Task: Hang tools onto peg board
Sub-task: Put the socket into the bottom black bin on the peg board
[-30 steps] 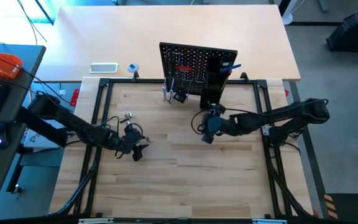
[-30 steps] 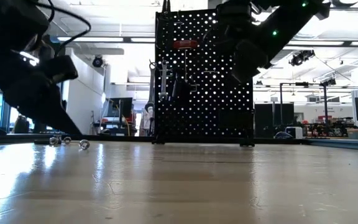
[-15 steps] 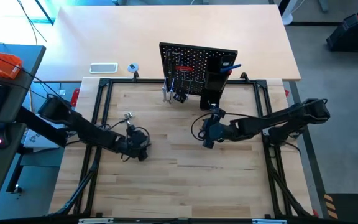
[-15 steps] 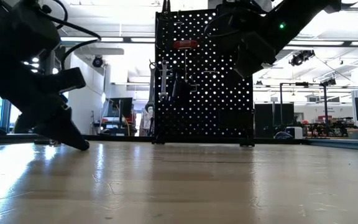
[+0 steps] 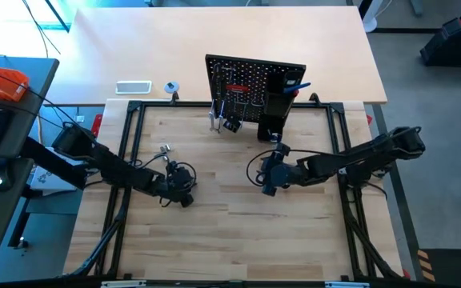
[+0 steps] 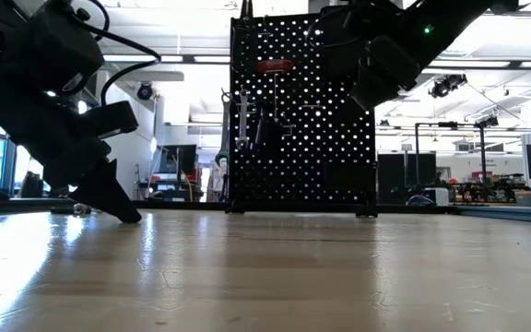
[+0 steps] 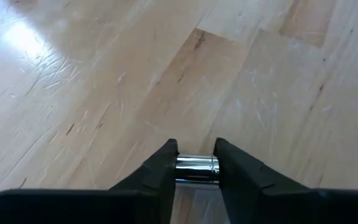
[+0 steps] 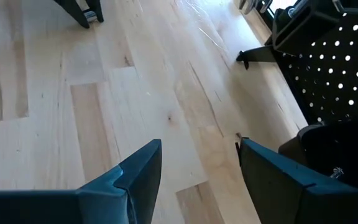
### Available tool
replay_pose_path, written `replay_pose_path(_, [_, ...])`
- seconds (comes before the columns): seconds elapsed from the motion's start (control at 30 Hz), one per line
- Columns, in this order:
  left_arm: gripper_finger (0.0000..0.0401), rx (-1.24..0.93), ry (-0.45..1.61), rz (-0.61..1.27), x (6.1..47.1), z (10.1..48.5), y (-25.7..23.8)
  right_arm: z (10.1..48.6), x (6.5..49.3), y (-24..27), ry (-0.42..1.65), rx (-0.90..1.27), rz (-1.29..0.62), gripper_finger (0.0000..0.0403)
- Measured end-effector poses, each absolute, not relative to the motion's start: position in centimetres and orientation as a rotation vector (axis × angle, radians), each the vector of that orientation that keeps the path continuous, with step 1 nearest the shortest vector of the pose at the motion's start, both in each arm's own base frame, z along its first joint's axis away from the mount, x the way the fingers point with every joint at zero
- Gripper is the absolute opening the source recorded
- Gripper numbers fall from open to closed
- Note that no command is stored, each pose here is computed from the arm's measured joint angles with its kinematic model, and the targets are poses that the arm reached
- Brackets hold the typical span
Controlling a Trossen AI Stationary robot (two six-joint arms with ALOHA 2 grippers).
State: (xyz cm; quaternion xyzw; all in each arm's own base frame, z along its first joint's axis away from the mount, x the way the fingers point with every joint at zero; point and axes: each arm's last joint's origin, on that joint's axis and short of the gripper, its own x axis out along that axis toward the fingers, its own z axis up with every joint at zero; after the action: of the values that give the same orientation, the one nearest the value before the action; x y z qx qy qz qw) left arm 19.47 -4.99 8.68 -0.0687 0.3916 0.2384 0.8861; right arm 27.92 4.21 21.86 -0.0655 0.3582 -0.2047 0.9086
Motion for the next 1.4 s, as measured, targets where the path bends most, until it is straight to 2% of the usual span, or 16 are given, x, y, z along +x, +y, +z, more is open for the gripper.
replay_pose_path(0.1, [0.0075, -0.129, 0.817, 0.48, 19.5, 8.7, -5.0, 21.9, 27.9, 4.4, 0.736, -0.137, -0.422, 0.0209])
replay_pose_path(0.33, [0.0075, -0.113, 0.736, 0.344, 20.1, 10.0, -5.6, 21.9, 27.6, 6.0, 0.733, -0.197, -0.346, 0.0209])
replay_pose_path(0.73, [0.0075, -0.297, 0.316, 0.08, 22.5, 15.6, -4.8, 23.3, 27.7, 10.5, 0.544, -0.385, -0.206, 0.0209])
replay_pose_path(1.07, [0.0075, -0.458, 0.079, -0.065, 23.5, 18.1, -3.3, 22.2, 30.5, 12.2, 0.374, -0.516, -0.152, 0.0209])
replay_pose_path(1.4, [0.0075, -0.505, 0.01, -0.15, 24.8, 19.7, -3.1, 22.0, 33.1, 12.2, 0.213, -0.648, -0.182, 0.0209])
